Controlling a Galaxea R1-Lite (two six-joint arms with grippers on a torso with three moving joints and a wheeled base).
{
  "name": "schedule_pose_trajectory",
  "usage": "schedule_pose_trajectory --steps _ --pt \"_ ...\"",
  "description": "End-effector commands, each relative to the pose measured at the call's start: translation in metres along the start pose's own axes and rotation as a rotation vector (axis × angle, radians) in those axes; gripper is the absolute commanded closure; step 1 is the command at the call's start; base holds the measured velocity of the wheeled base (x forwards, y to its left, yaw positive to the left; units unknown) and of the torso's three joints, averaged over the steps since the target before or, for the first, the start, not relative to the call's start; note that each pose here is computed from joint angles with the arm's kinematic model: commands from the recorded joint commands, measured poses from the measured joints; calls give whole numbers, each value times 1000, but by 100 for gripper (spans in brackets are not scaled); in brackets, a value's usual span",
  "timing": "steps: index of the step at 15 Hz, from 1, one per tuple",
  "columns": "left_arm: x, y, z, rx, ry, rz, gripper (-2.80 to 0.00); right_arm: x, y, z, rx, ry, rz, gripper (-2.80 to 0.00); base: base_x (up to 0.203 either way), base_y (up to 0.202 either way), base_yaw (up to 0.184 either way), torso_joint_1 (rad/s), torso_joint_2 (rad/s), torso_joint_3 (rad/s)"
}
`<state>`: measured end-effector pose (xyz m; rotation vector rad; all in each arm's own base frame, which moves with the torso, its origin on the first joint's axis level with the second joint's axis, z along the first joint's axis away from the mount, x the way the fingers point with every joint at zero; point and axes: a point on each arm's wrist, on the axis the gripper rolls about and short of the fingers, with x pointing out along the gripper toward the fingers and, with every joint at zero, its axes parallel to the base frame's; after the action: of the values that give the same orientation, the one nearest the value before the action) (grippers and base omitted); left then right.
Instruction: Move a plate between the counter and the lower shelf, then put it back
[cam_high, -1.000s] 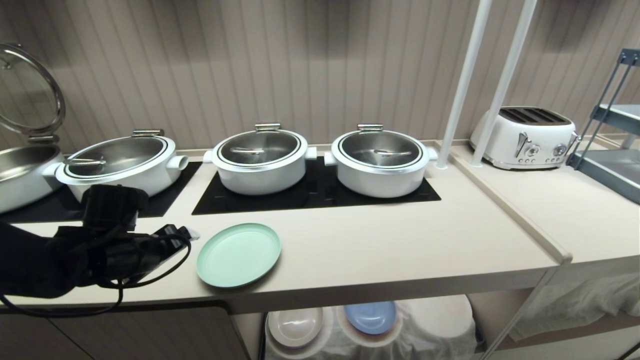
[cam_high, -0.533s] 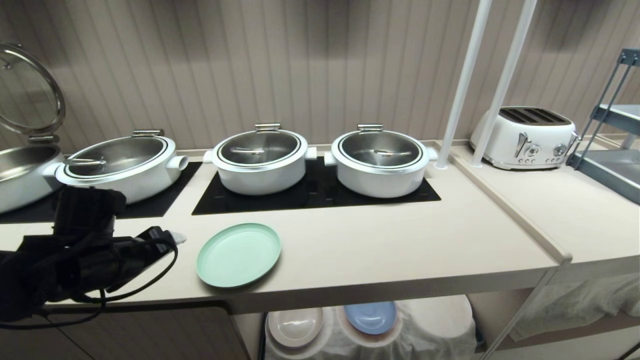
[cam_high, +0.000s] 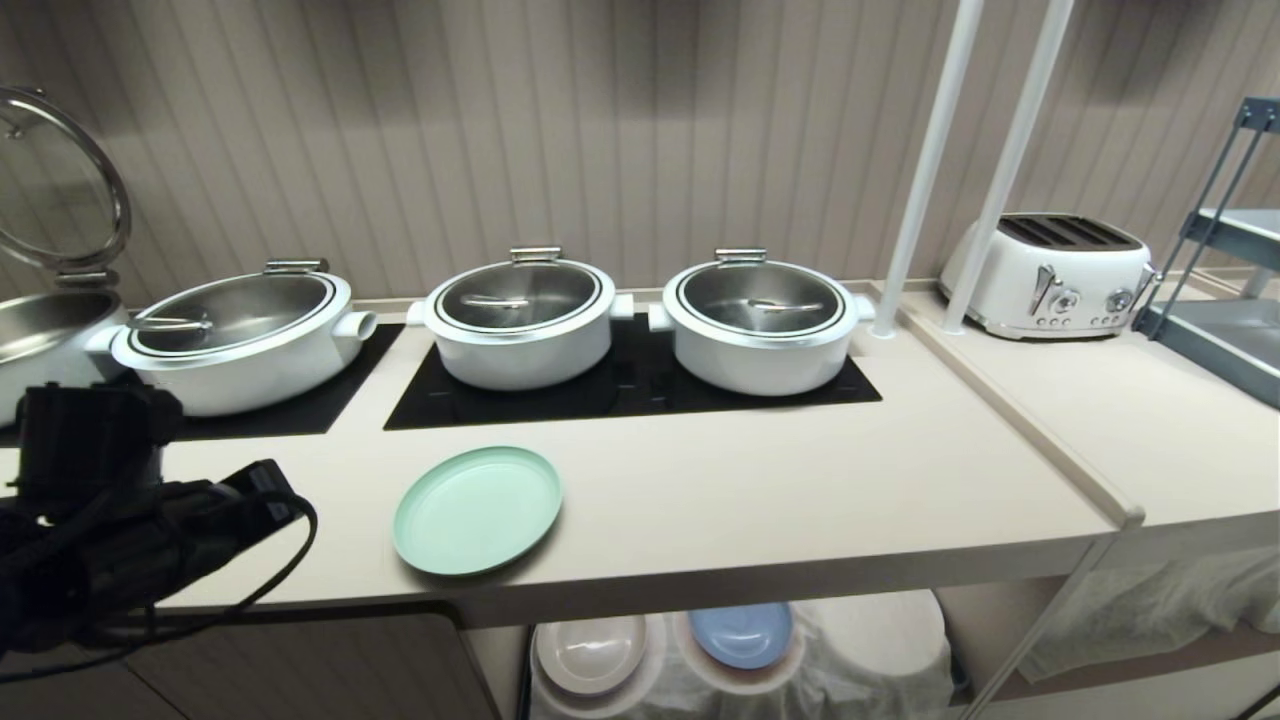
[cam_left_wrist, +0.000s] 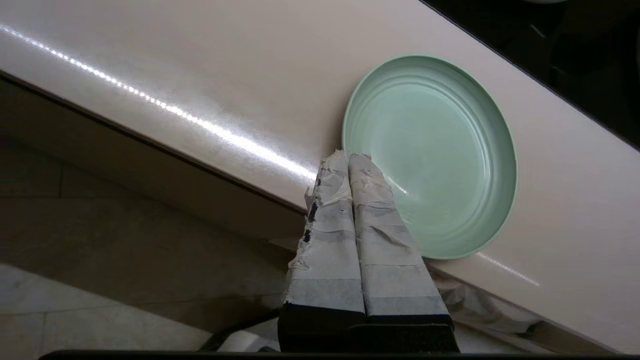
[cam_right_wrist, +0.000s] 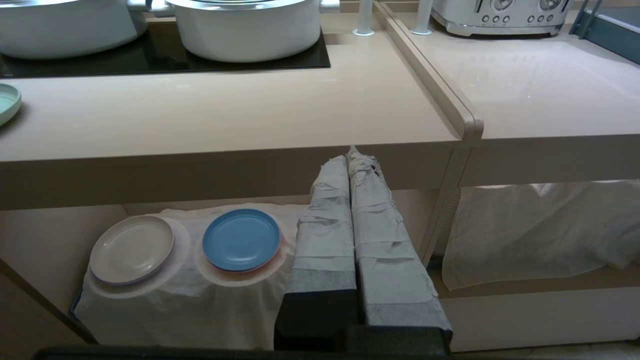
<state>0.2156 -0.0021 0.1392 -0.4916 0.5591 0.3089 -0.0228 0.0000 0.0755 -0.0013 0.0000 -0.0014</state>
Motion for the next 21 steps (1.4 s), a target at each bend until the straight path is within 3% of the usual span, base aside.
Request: schedule_pose_trajectory --steps 1,5,8,11,15,19,20,21 --pt "-23 6 0 28 -71 -2 0 0 0 0 0 0 0 0 0 0 0 0 0 0" --pt "-61 28 -17 107 -190 80 0 0 0 0 0 0 0 0 0 0 0 0 0 0" --pt "-92 52 -47 246 -247 70 0 0 0 0 0 0 0 0 0 0 0 0 0 0" --pt "-115 76 -81 355 -295 -18 0 0 0 0 0 0 0 0 0 0 0 0 0 0" --pt "-142 102 -115 387 -397 -144 0 0 0 0 0 0 0 0 0 0 0 0 0 0" --pt "-144 111 -133 433 -381 -169 0 0 0 0 0 0 0 0 0 0 0 0 0 0" --pt "-147 113 -135 480 -420 -207 0 0 0 0 0 0 0 0 0 0 0 0 0 0" --pt "-148 114 -136 576 -453 -214 0 0 0 0 0 0 0 0 0 0 0 0 0 0"
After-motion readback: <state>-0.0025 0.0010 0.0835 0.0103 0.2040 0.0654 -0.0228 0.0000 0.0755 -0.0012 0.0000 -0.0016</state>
